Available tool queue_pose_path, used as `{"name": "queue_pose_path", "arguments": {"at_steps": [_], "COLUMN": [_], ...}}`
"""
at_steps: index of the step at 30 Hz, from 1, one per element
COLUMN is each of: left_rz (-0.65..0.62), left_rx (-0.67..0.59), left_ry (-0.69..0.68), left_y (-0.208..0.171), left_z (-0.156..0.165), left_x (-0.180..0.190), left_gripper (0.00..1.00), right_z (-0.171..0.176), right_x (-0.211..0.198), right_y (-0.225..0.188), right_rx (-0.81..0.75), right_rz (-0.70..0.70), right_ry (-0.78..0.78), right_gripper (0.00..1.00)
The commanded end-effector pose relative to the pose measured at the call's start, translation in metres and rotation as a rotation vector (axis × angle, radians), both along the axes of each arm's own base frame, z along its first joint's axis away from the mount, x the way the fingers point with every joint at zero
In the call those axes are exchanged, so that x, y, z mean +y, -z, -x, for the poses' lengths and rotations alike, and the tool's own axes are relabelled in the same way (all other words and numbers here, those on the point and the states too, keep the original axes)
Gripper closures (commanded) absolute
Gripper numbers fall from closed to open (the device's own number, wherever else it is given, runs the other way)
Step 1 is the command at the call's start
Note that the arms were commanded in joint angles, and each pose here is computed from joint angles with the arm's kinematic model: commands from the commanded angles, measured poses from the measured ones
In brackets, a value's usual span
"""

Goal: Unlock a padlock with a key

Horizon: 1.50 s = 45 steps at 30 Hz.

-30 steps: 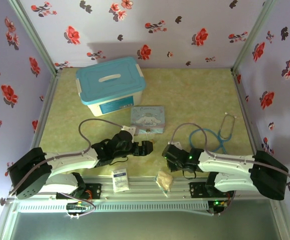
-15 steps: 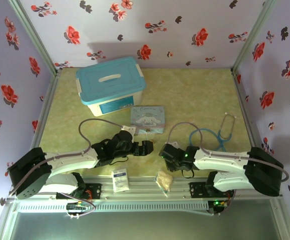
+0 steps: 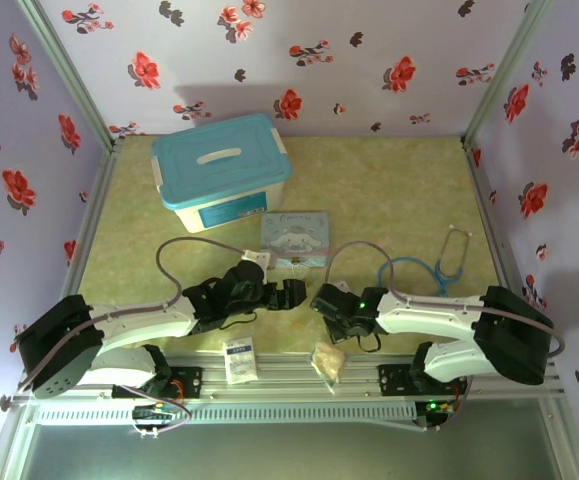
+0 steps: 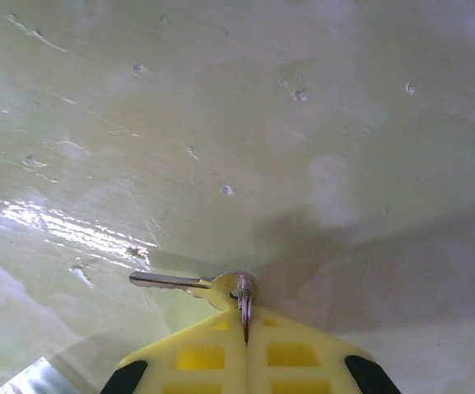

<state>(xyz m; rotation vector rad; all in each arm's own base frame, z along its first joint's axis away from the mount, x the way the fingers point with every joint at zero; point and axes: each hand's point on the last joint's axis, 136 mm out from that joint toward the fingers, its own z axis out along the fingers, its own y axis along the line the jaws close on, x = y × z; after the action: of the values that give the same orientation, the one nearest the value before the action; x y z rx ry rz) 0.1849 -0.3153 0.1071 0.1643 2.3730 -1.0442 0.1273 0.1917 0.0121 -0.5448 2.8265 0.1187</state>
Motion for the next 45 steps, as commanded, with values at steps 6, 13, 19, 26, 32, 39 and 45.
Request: {"name": "queue_pose_path", "arguments": {"at_steps": [6, 13, 19, 26, 32, 39, 45], "left_rz": [0.009, 0.179, 0.247, 0.198, 0.199, 0.244, 0.225], "left_rx": [-0.013, -0.043, -0.026, -0.019, 0.010, 0.016, 0.023], "left_ry": [-0.060, -0.035, -0.079, 0.003, -0.016, -0.039, -0.047], "left_y": [-0.002, -0.011, -0.012, -0.012, -0.004, -0.008, -0.006], "left_z": [-0.001, 0.006, 0.006, 0.013, 0.011, 0.005, 0.004], "left_x": [0.005, -0.020, -0.024, -0.047, -0.050, -0.057, -0.057], "left_gripper": [0.08, 0.25, 0.32, 0.38, 0.50, 0.74, 0.80], "right_z": [-0.008, -0.021, -0.030, -0.036, -0.038, -0.039, -0.040], "right_x": [0.014, 0.030, 0.041, 0.061, 0.058, 0.058, 0.055], "right_y": [-0.006, -0.040, -0.061, -0.077, -0.084, -0.087, -0.087], "right_rx": [-0.029, -0.064, -0.093, -0.098, -0.110, -0.110, -0.119], "right_rz": [-0.088, -0.236, -0.329, -0.491, -0.530, -0.566, -0.587], "right_ry": [0.022, 0.116, 0.155, 0.170, 0.184, 0.190, 0.214], "right_gripper": [1.00, 1.00, 1.00, 1.00, 1.00, 1.00, 1.00]}}
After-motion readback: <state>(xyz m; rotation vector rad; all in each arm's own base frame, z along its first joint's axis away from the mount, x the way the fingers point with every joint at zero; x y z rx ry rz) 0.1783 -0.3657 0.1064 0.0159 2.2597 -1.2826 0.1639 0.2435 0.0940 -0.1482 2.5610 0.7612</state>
